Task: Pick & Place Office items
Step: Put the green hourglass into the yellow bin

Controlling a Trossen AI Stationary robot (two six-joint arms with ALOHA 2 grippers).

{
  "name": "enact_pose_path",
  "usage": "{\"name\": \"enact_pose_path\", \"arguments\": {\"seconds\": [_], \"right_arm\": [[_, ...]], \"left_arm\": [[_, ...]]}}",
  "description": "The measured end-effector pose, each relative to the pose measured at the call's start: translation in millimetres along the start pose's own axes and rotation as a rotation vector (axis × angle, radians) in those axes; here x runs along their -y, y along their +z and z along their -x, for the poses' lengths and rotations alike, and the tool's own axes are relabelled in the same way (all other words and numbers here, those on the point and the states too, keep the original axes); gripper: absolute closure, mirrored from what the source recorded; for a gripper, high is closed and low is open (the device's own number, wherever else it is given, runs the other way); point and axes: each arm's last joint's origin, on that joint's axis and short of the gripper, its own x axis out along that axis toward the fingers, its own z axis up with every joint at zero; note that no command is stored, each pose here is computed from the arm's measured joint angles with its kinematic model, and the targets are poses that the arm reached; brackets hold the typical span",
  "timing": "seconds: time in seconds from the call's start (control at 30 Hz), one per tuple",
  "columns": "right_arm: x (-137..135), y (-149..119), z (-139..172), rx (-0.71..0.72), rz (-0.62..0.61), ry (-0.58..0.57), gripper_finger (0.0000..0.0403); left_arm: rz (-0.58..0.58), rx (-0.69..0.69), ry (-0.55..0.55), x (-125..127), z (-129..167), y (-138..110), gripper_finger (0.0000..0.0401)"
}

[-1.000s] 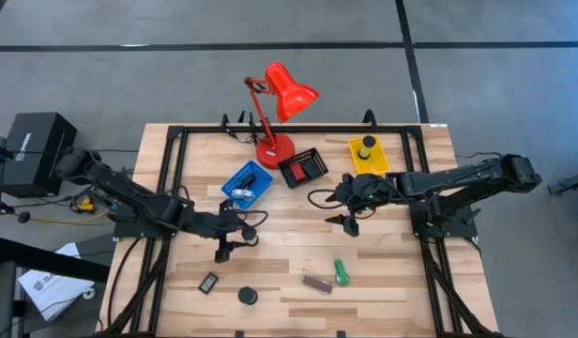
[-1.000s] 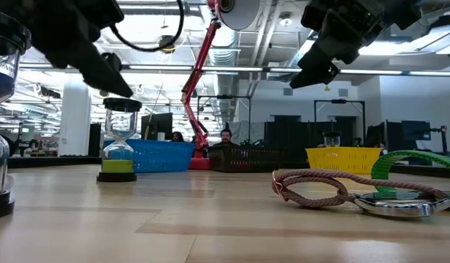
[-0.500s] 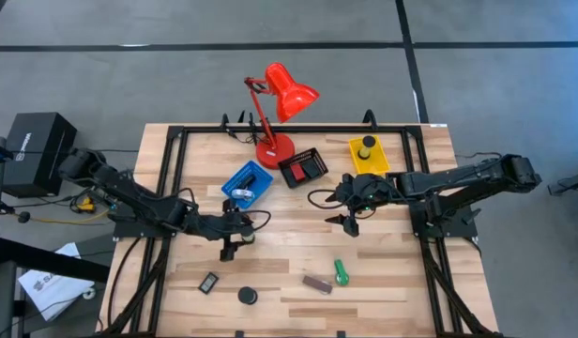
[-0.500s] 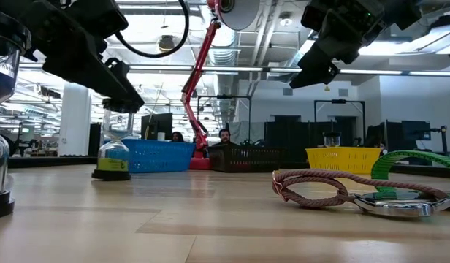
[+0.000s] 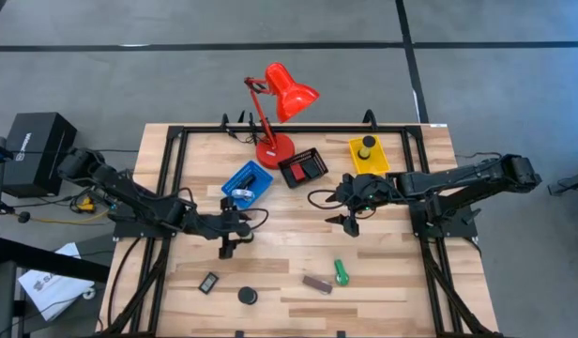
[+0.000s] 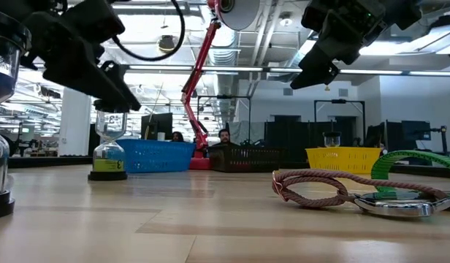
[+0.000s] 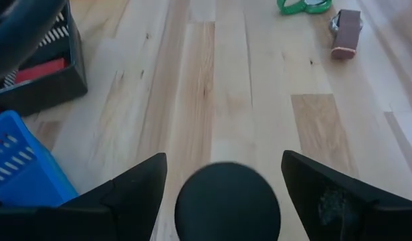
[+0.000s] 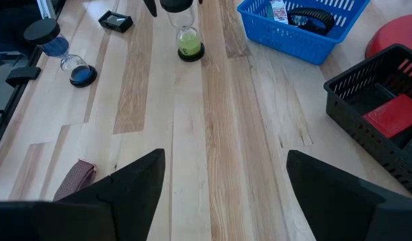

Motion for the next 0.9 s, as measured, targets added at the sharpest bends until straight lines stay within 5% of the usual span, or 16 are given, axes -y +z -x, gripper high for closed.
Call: {"name": "enact_pose_path", "arguments": {"seconds": [0.3, 0.9], "right_arm": [[0, 0, 0, 0.000, 0.000, 0.000, 0.0099], [0, 0, 0, 0.000, 0.000, 0.000, 0.0099]], "left_arm": [[0.055, -0.039, 0.009, -2, -2, -15, 0.0114], [0.078, -0.009, 0.002, -2, -2, -12, 0.0188]]}}
